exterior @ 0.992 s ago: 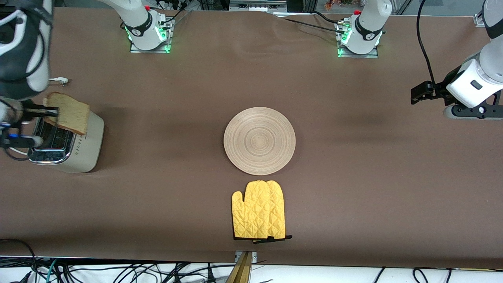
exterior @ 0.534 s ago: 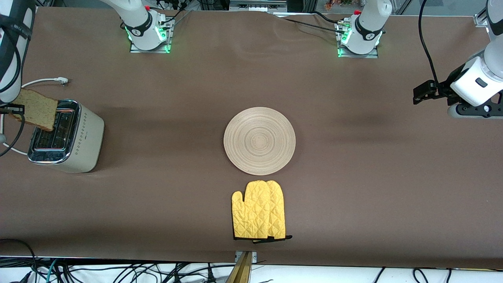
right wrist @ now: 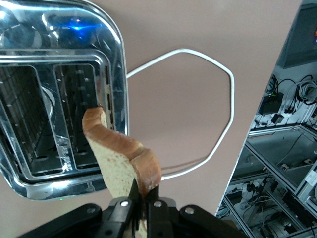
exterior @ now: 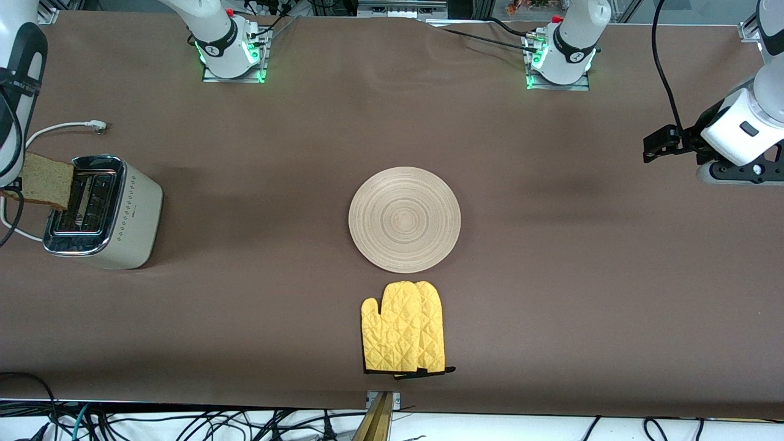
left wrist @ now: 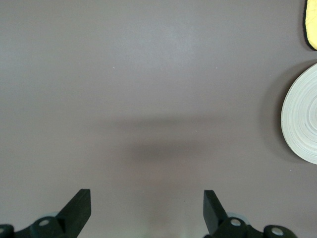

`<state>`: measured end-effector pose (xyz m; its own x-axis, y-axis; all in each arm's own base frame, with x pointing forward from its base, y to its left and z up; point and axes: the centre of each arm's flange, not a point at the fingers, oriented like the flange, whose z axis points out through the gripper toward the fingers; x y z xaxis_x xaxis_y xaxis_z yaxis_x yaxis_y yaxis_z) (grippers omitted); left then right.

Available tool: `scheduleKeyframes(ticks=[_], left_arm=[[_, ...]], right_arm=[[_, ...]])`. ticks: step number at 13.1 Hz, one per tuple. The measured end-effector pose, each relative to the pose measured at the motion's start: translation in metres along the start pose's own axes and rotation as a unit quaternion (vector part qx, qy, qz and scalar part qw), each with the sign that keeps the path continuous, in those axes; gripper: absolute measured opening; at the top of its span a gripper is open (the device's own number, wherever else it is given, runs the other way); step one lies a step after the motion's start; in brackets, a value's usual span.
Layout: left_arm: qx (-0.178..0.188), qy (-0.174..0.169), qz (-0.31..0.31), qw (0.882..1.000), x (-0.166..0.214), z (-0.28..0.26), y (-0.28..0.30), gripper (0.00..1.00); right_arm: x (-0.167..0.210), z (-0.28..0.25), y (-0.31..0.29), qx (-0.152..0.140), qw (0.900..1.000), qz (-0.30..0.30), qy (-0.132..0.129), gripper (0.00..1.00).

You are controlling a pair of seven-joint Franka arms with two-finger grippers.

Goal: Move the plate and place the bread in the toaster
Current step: 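Lower the bread into the toaster slot with the right gripper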

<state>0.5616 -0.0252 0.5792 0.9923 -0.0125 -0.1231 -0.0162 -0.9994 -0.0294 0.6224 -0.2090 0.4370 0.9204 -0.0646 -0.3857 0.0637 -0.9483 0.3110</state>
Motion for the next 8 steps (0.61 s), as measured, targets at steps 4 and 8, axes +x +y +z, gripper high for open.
scheduleKeyframes(ticks=[4, 8], left_arm=[[0.0, 0.0, 0.0, 1.0, 0.0, 0.0, 0.0, 1.0], [0.0, 0.0, 0.0, 1.0, 0.0, 0.0, 0.0, 1.0]], right_arm=[[0.015, -0.003, -0.032, 0.011, 1.0, -0.022, 0.012, 0.07], [0.02, -0.004, -0.036, 0.005, 0.999, -0.025, 0.022, 0.07]])
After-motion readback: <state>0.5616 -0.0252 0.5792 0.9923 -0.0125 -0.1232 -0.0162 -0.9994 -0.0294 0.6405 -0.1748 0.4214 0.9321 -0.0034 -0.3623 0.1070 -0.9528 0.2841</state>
